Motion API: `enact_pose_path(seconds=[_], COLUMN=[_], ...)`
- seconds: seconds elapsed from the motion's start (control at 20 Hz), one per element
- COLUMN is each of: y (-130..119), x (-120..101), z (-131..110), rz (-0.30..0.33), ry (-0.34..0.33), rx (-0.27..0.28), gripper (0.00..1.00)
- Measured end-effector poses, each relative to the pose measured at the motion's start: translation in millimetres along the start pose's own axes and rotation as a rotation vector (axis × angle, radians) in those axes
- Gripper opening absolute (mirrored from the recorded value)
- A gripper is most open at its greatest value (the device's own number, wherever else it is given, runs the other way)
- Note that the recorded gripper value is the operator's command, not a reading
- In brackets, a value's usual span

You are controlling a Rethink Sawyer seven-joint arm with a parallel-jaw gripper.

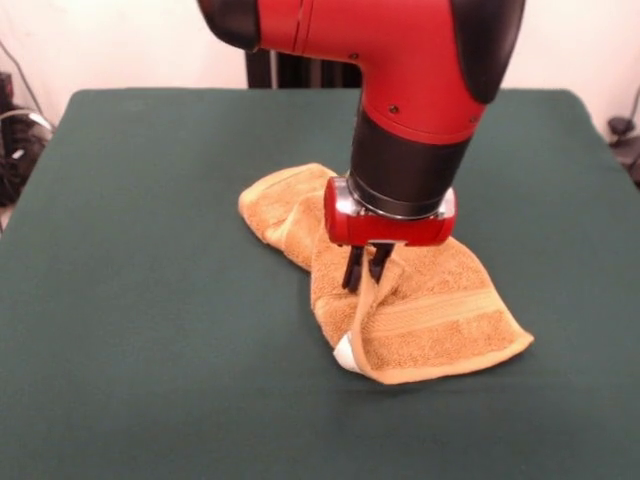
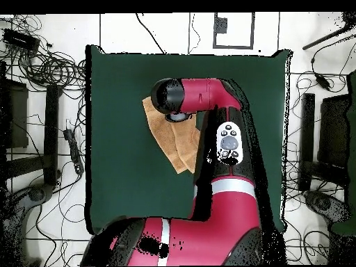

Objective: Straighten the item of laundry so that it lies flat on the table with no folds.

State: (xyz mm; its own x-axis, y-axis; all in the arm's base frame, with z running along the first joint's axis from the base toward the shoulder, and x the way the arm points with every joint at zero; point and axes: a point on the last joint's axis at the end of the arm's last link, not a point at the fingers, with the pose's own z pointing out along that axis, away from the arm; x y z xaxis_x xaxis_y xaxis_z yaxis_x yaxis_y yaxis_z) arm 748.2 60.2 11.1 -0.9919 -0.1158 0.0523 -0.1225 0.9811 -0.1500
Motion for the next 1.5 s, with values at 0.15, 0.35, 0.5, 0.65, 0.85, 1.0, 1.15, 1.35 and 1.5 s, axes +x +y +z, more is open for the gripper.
enact_pose_path(seconds=[0.15, 0.35, 0.5, 0.65, 0.85, 1.0, 1.15, 1.35, 1.5], y=[2, 1, -2, -6, -15, -19, -22, -23, -19], x=[-1, -3, -5, -6, -9, -11, -13, -16, -19], z=[-7, -14, -17, -18, -18, -18, -19, -20, -22], rz=[-0.021, -0.040, -0.057, -0.091, -0.149, -0.181, -0.227, -0.267, -0.301], ry=[0.006, 0.028, 0.044, 0.052, 0.053, 0.048, 0.042, 0.037, 0.032], rx=[0.001, 0.002, 0.005, 0.003, 0.008, 0.017, 0.032, 0.041, 0.038], gripper=[0.00, 0.00, 0.00, 0.00, 0.00, 0.00, 0.00, 0.00, 0.00])
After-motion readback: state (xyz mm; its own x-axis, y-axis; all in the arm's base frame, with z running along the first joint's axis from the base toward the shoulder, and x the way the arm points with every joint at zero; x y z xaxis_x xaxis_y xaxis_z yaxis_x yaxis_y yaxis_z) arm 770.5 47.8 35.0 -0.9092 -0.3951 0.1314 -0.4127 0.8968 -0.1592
